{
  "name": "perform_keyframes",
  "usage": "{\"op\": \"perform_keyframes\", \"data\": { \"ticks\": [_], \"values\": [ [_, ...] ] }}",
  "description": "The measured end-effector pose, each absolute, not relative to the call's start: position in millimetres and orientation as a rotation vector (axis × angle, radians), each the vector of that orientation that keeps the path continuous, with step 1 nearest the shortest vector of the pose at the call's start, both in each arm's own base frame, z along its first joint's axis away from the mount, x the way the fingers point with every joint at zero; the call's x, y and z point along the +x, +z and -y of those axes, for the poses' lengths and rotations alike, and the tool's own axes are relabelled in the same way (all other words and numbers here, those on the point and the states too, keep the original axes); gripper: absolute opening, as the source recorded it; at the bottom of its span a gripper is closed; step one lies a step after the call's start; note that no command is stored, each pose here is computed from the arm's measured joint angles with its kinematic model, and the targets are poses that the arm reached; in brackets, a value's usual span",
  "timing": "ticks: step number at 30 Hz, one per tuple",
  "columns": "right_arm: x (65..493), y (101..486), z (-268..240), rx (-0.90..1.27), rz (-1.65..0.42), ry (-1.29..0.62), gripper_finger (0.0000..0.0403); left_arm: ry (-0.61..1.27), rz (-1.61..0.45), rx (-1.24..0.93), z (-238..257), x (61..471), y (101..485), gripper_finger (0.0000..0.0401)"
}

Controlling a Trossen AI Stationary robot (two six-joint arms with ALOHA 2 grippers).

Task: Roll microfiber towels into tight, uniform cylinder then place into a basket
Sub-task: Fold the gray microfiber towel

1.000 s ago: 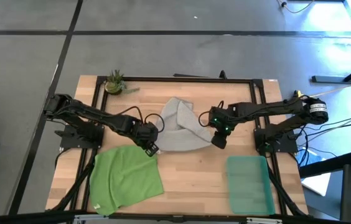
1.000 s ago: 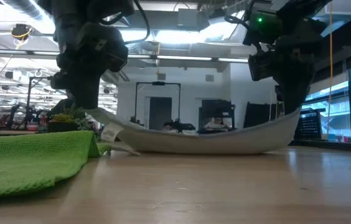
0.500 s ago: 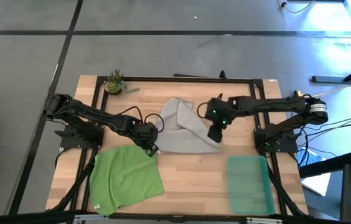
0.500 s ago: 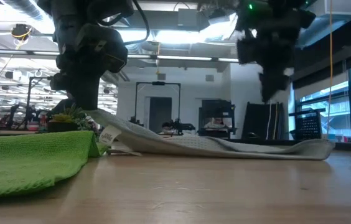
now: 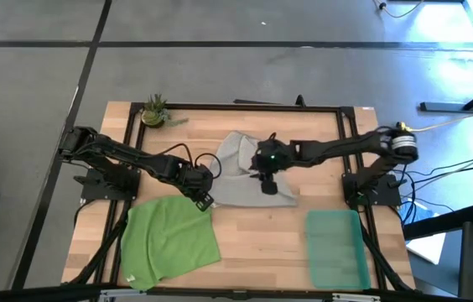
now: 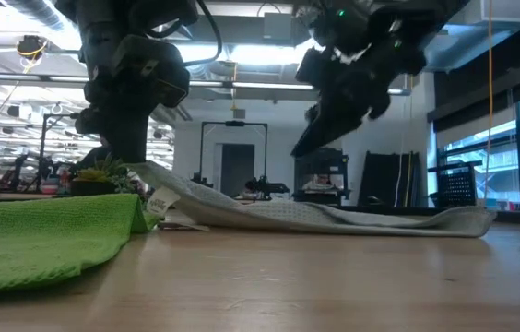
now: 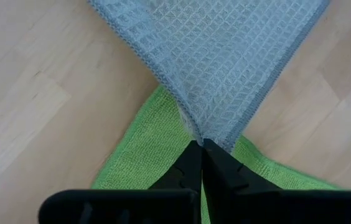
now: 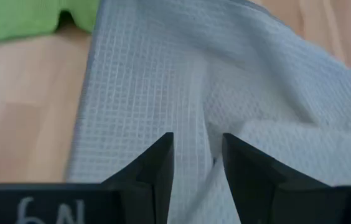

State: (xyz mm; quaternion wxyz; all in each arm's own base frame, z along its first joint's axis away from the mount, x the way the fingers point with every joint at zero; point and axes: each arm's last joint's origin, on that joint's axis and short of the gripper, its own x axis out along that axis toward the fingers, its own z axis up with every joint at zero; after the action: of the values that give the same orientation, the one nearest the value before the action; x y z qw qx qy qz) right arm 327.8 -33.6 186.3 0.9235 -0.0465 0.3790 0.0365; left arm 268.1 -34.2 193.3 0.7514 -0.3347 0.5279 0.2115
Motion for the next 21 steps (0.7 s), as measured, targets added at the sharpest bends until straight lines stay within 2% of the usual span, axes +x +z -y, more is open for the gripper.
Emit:
{"op": "perform_keyframes", "data": {
  "ticks": [4, 8, 18, 21],
  "values": [
    [339, 164, 35, -0.169, -0.783, 0.094, 0.0135, 0.462, -1.152, -0.731, 34, 268, 193, 0.0000],
    [346, 146, 40, -0.245, -0.826, -0.012, 0.0135, 0.462, -1.152, -0.731, 34, 268, 193, 0.0000],
    [352, 119, 42, -0.280, -0.872, -0.022, 0.0135, 0.452, -1.132, -0.737, 34, 270, 194, 0.0000],
    [352, 117, 45, -0.308, -0.885, -0.099, 0.0135, 0.452, -1.132, -0.737, 34, 270, 194, 0.0000]
  ]
}}
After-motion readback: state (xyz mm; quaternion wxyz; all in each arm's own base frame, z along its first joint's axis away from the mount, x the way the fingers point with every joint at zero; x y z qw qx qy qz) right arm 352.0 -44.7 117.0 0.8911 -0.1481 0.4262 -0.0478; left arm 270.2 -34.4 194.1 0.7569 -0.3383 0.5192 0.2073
